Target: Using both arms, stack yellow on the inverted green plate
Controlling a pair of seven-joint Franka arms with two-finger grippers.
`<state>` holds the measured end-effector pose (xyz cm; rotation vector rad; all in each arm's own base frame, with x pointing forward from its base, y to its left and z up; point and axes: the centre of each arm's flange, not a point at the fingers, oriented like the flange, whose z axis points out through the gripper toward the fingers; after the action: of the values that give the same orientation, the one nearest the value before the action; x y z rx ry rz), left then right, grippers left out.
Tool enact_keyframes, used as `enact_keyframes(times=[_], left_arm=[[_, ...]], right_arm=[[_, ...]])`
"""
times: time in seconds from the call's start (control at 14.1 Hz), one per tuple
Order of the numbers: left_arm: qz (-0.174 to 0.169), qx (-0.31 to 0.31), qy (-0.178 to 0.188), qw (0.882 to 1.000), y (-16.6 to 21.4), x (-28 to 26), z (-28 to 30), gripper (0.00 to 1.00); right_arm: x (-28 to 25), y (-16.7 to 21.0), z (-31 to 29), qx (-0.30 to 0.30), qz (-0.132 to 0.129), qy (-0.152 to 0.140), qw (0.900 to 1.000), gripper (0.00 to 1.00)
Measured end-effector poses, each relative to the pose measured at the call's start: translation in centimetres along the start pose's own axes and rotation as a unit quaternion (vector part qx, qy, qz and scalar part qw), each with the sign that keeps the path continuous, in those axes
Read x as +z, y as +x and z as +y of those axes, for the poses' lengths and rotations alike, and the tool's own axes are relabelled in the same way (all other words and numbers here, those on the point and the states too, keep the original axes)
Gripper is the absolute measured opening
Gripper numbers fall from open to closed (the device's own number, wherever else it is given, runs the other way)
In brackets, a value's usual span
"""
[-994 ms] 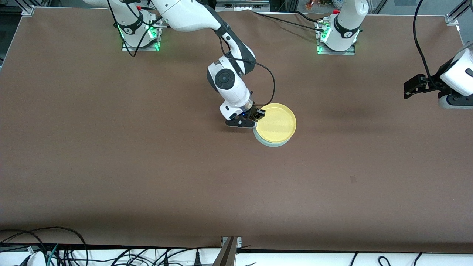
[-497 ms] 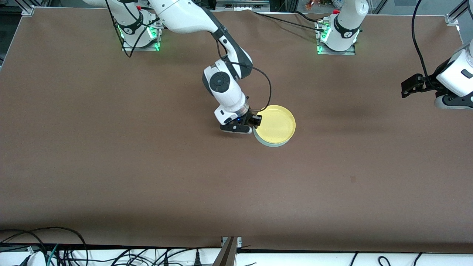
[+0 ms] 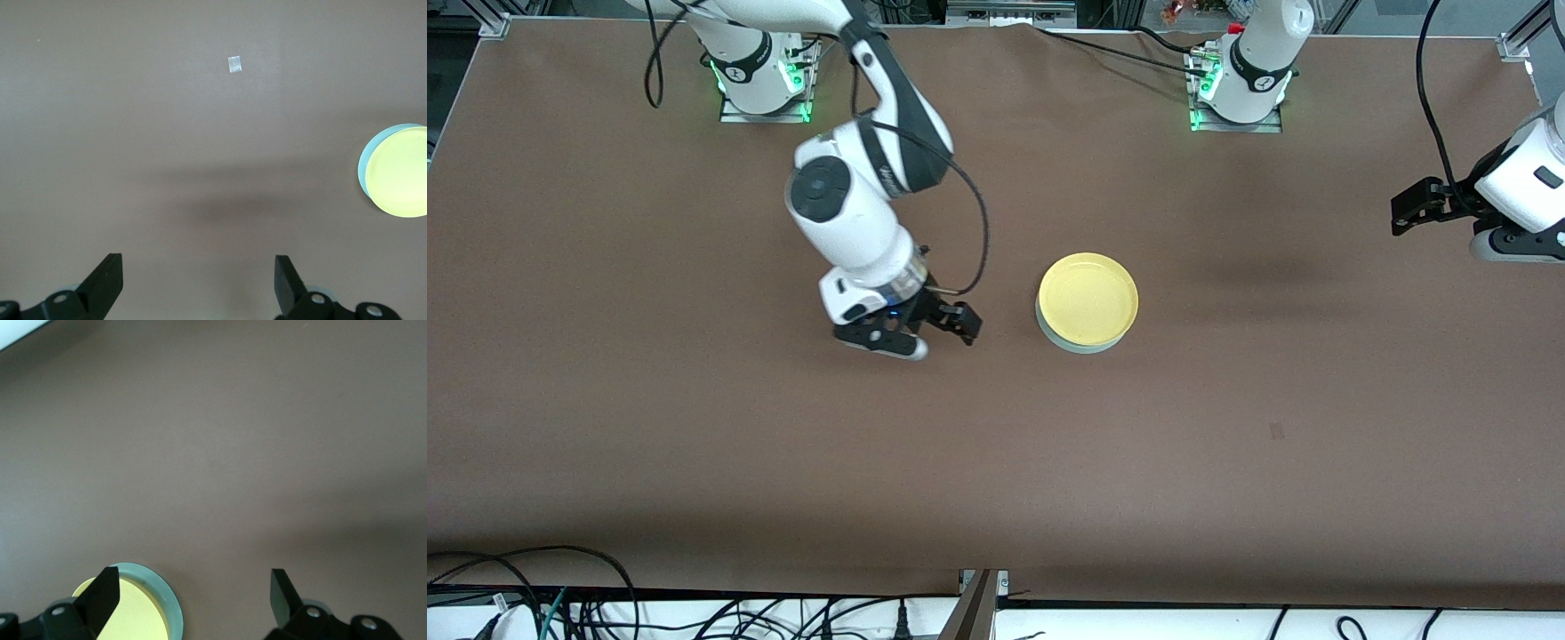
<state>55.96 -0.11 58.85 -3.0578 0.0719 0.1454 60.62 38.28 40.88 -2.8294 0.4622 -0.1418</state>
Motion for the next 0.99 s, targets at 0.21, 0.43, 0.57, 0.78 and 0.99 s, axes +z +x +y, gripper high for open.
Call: enact_keyframes(times=[0.21, 0.43, 0.57, 0.78, 0.99], left_arm=[[0.000, 0.001, 0.000, 1.000, 0.0, 0.0, 0.1, 1.00], [0.000, 0.002, 0.000, 1.000, 0.0, 0.0, 0.2, 1.00], [0.000, 0.002, 0.000, 1.000, 0.0, 0.0, 0.2, 1.00], [0.000, 0.002, 0.000, 1.000, 0.0, 0.0, 0.3, 1.00], [0.000, 0.003, 0.000, 1.000, 0.0, 0.0, 0.4, 1.00]], right_arm=[[-7.5, 2.6, 3.7, 0.021, -0.030, -0.011, 0.999, 1.00], [-15.1, 4.9, 10.1, -0.012, -0.067, -0.043, 0.997, 1.00], [-20.0, 5.9, 14.4, -0.032, -0.075, -0.066, 0.994, 1.00], [-25.0, 5.7, 18.2, -0.070, -0.078, -0.084, 0.991, 1.00], [-27.2, 7.0, 22.6, -0.109, -0.086, -0.083, 0.987, 1.00]])
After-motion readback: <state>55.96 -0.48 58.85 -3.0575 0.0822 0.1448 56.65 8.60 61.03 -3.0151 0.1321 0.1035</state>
